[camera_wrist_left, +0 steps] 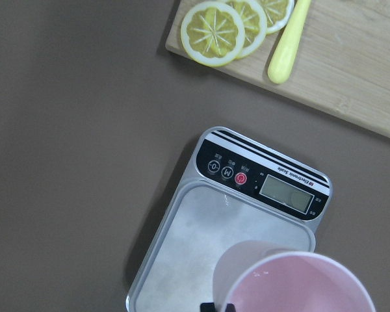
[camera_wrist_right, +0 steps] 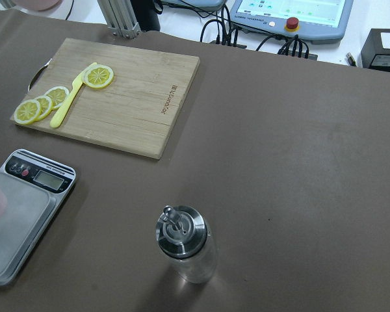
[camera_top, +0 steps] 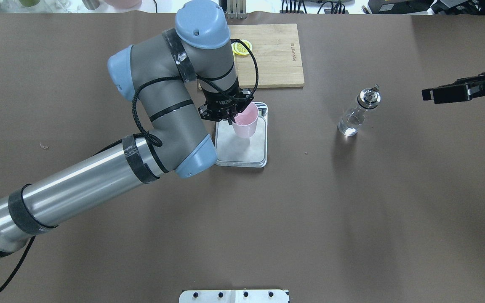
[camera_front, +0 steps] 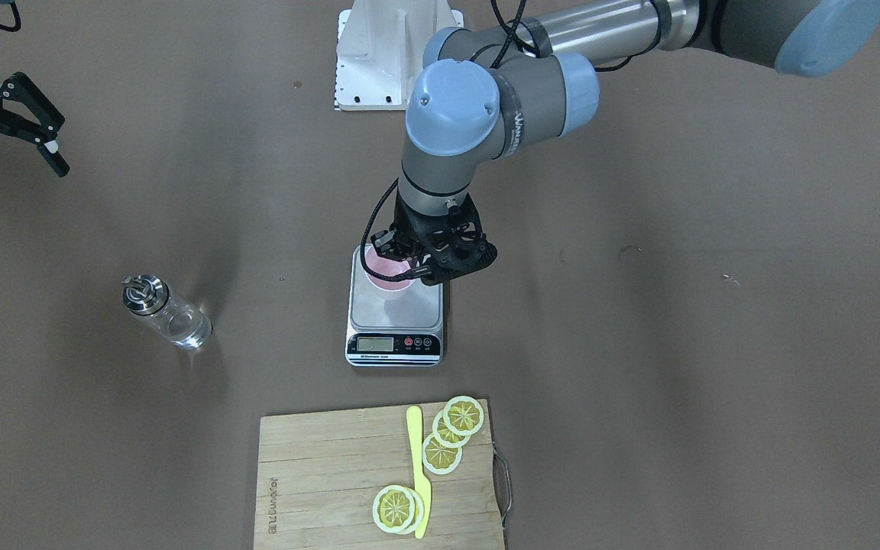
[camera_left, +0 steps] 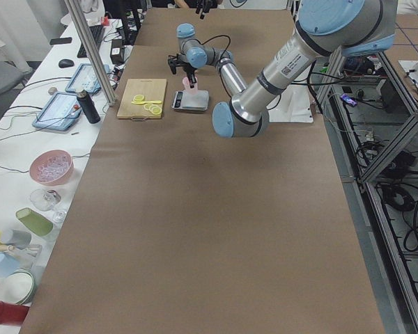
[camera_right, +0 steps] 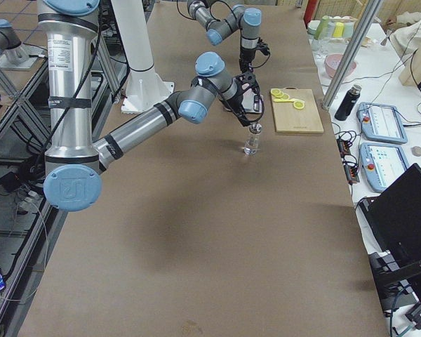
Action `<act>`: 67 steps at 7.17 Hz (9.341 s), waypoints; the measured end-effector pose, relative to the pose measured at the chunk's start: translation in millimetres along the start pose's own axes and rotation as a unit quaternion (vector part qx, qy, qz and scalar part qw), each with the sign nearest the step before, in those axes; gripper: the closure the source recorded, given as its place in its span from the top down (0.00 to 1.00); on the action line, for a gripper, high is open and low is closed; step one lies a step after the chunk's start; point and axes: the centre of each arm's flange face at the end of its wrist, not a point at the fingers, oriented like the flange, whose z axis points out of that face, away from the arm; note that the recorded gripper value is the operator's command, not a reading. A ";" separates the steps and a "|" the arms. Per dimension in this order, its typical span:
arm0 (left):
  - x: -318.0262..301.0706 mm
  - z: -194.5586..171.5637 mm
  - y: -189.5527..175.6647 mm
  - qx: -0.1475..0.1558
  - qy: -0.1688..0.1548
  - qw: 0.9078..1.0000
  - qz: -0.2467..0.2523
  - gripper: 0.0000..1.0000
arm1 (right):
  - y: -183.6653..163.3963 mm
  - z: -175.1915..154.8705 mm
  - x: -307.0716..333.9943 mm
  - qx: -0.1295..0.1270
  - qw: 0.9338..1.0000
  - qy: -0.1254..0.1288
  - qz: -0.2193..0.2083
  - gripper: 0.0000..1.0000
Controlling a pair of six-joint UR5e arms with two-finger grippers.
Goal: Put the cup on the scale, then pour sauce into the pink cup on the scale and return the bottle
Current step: 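Carry the pink cup with the left gripper onto the scale, then release the cup and lift the left gripper while the right gripper reaches the dispenser, then grasp the glass sauce dispenser with the right gripper and lift it, then carry the dispenser with the right gripper over the pink cup while the left arm withdraws, then tilt the dispenser with the right gripper to pour into the pink cup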
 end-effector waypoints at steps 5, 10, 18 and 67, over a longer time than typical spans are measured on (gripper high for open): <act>-0.9 21.8 -3.1 0.021 -0.006 1.000 0.007 0.99 | -1.5 1.8 -8.5 0.014 1.000 -0.007 -0.011 1.00; -17.1 -29.0 -32.7 0.021 0.025 0.999 0.029 0.99 | 12.1 14.5 -19.4 0.052 0.998 0.008 -0.021 1.00; -80.3 -41.0 -76.0 0.032 0.019 0.998 0.050 0.99 | 116.9 150.1 -33.4 0.133 0.990 0.028 -0.049 0.99; -469.1 -73.5 -289.2 0.084 -0.128 0.947 0.282 0.99 | 19.5 286.5 -277.3 0.017 0.684 0.466 -0.561 0.00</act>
